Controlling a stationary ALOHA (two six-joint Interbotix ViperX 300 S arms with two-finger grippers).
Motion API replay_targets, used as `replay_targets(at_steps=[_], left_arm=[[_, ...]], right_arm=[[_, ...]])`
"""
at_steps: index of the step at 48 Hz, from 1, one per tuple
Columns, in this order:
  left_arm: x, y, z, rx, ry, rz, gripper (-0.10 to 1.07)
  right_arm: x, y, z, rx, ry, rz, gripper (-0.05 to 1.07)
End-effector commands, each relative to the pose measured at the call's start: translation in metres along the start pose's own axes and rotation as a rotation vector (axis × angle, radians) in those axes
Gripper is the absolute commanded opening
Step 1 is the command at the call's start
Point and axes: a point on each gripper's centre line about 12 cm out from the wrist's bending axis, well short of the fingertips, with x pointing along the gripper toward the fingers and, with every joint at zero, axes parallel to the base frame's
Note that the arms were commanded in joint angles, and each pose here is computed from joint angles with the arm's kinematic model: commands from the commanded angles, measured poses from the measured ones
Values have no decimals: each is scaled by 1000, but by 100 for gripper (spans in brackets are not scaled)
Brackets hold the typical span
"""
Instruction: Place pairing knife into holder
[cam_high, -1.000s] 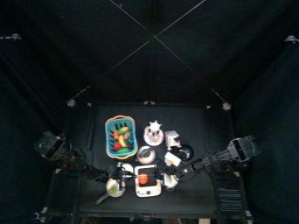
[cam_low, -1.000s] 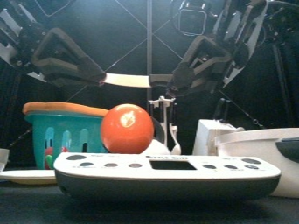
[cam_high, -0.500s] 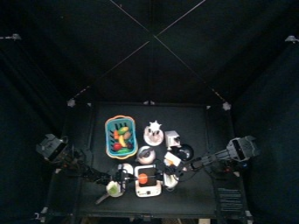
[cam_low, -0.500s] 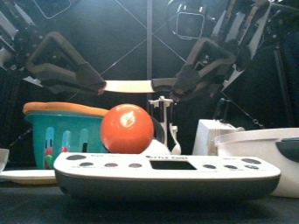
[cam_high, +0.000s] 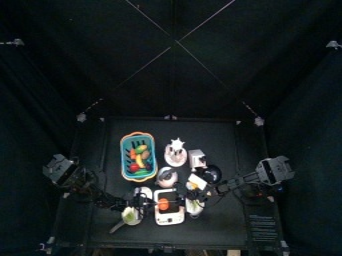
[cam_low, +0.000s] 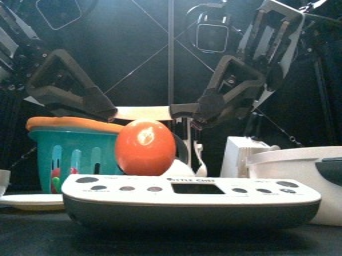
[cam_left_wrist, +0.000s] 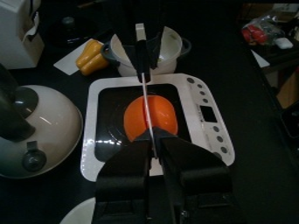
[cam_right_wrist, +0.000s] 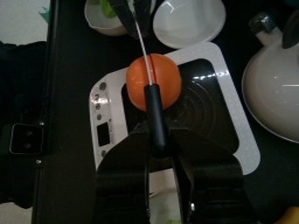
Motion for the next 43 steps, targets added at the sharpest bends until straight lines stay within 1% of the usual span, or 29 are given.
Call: replay_targets(at_steps=[1,20,43], left_arm=[[-1,-5,5,-3,-17,-12,51],[0,-2,3,0,-12,-3,52],[-4,2,9,-1,-33,0,51]], right_arm=[[-3,-3,8,14,-21,-3,41],[-2,-8,9,23,-24,-15,41],[-6,-6,14,20,-39,-9,41]])
